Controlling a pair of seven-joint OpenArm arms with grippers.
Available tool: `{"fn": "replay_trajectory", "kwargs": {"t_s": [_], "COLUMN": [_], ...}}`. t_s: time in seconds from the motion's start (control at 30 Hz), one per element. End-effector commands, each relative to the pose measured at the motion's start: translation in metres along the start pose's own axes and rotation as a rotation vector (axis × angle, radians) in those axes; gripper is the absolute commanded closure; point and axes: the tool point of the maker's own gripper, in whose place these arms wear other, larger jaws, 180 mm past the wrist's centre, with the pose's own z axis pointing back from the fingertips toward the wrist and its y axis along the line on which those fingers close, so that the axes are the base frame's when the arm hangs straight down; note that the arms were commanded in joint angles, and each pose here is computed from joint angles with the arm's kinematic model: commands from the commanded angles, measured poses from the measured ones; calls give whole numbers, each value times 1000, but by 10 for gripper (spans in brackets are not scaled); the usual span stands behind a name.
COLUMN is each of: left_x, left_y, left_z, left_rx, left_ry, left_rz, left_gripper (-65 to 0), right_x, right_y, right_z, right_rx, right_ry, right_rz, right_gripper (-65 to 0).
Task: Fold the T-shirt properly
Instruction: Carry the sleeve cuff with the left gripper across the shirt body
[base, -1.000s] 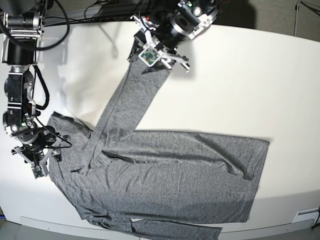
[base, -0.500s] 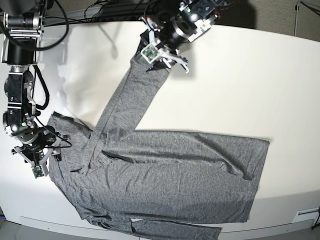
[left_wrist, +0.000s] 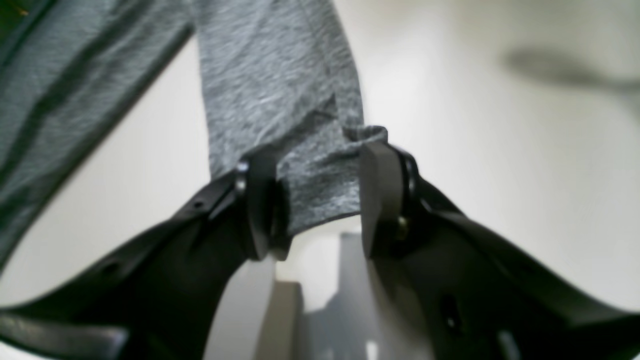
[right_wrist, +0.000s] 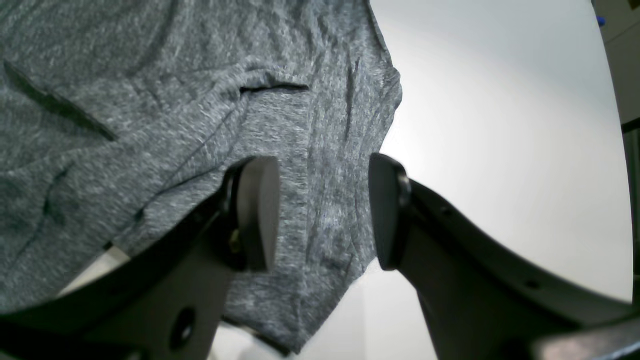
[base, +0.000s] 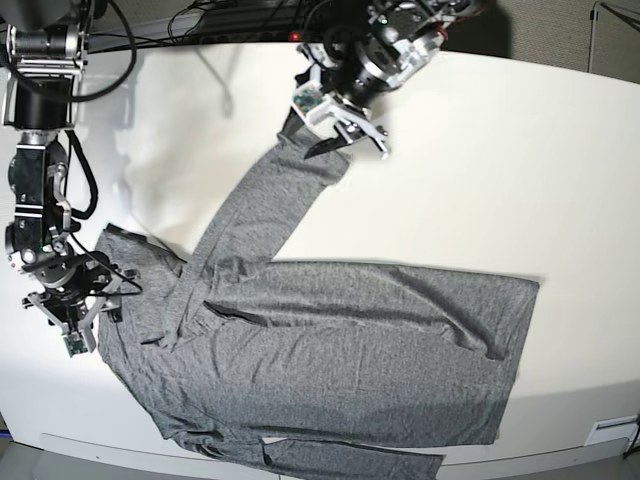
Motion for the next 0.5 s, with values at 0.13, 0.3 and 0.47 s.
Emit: {"fn": "replay_trajectory", "kwargs": {"t_s": [0.13, 0.3, 0.47], "left_x": [-76, -89, -65], "left_y": [9, 39, 43], "left_z": [27, 37, 33], "left_rx": [-11, 116, 152], "left_ry": [261, 292, 231], "left_rz": [-73, -92, -77], "left_gripper": [-266, -267, -267], "right_x": [21, 19, 19], "right_y": [-16, -16, -16], "right_z": [4, 4, 4], "right_rx": [-37, -38, -38], "right_ry": [-57, -42, -42], "right_rz": [6, 6, 6], "right_gripper": [-289, -289, -289]}}
